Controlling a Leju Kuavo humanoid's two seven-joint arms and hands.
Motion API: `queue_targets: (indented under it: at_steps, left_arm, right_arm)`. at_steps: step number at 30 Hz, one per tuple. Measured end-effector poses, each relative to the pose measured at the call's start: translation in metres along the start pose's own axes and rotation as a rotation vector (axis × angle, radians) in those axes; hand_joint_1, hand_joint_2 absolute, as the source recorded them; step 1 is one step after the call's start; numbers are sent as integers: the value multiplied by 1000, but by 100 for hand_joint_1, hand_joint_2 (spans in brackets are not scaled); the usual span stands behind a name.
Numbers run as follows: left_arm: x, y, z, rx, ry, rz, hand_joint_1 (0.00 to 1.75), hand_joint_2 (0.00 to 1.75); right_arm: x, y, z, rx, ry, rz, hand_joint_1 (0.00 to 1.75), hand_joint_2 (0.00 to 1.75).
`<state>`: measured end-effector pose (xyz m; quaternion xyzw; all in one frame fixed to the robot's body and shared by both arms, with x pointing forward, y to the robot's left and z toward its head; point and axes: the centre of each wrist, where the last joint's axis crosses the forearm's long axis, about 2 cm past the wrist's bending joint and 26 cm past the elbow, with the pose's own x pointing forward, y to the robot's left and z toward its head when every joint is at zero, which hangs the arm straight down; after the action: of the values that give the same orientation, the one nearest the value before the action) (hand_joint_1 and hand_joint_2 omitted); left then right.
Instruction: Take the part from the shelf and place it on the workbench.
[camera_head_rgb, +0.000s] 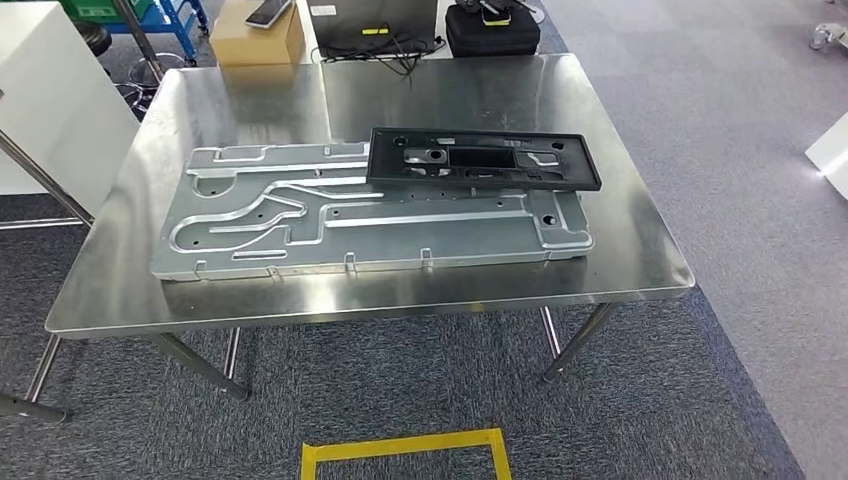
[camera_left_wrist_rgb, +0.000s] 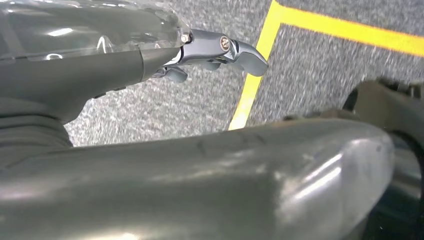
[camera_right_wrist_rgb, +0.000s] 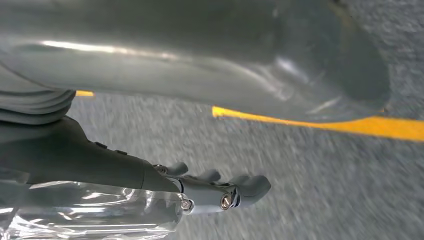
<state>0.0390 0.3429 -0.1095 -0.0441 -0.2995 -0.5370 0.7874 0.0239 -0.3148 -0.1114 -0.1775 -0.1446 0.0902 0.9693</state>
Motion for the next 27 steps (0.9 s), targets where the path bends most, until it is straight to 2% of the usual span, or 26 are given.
queue_targets:
  at_steps: [10, 19, 27]
  left_arm:
    - [-7, 2, 5, -17, 29, -17, 0, 0]
    - [-11, 14, 6, -16, 37, -55, 0, 0]
    - [-10, 18, 5, -44, 42, -72, 0, 0]
  right_arm:
    - [15, 22, 4, 186, 79, -70, 0, 0]
    - [23, 35, 8, 236, 72, -84, 0, 0]
    - [27, 35, 7, 257, 38, -103, 0, 0]
